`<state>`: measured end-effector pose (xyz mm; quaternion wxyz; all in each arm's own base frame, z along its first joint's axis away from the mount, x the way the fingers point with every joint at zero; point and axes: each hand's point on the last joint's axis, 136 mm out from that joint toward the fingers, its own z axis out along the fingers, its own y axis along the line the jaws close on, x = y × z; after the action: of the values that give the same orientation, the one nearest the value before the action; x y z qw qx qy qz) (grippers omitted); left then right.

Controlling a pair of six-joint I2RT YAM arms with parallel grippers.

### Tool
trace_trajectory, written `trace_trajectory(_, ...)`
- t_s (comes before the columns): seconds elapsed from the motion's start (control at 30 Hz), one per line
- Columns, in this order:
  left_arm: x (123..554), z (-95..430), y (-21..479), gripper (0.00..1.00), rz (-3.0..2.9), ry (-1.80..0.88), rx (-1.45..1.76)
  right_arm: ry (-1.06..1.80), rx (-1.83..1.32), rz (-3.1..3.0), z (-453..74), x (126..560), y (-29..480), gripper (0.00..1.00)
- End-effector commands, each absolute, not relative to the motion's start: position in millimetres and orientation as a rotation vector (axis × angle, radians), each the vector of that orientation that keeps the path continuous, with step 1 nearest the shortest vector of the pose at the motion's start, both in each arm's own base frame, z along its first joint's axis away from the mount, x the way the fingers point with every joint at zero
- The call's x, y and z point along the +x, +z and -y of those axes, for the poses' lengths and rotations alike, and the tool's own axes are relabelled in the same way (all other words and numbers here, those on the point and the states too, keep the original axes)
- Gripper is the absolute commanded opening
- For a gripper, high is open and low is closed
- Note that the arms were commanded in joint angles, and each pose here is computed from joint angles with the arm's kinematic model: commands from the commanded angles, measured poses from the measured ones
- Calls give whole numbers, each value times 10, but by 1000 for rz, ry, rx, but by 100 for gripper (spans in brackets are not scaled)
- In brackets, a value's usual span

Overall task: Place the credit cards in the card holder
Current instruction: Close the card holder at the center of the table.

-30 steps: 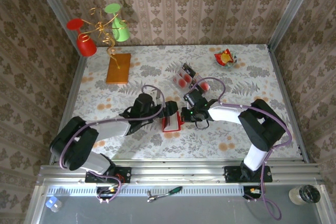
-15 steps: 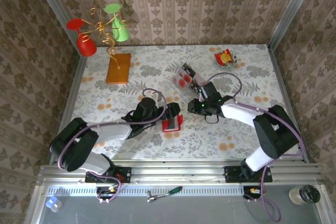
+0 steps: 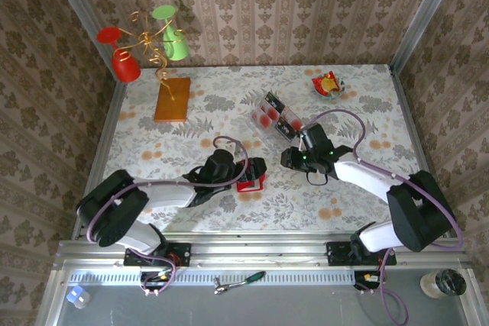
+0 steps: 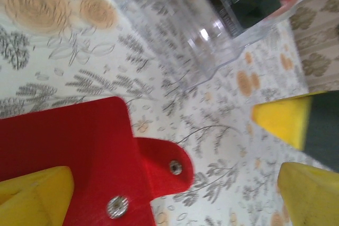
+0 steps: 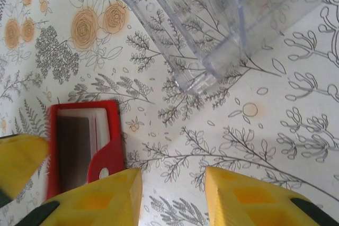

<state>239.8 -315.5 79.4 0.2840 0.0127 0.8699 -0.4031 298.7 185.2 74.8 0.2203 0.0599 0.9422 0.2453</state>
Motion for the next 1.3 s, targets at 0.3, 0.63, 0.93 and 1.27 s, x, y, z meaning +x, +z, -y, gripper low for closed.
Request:
trace_trajectory(0.3, 2374, 3167, 509, 100, -2405, -965, 17, 702, 161, -2610, -1786, 2792, 798, 37)
trace_trajectory(0.63, 2678, 2998, 1183, 100, -2321, -975, 41, 781, 49, -2567, -2113, 2786, 1057, 34)
trace_trajectory(0.93, 3083, 2305, 1458, 100, -2256, -902, -127, 807, -240, -2561, -3032, 2648, 1302, 32)
trace_trajectory(1.27, 3180, 1762, 1316, 100, -2334, -811, -232, 753, -435, -2651, -3694, 2625, 987, 25)
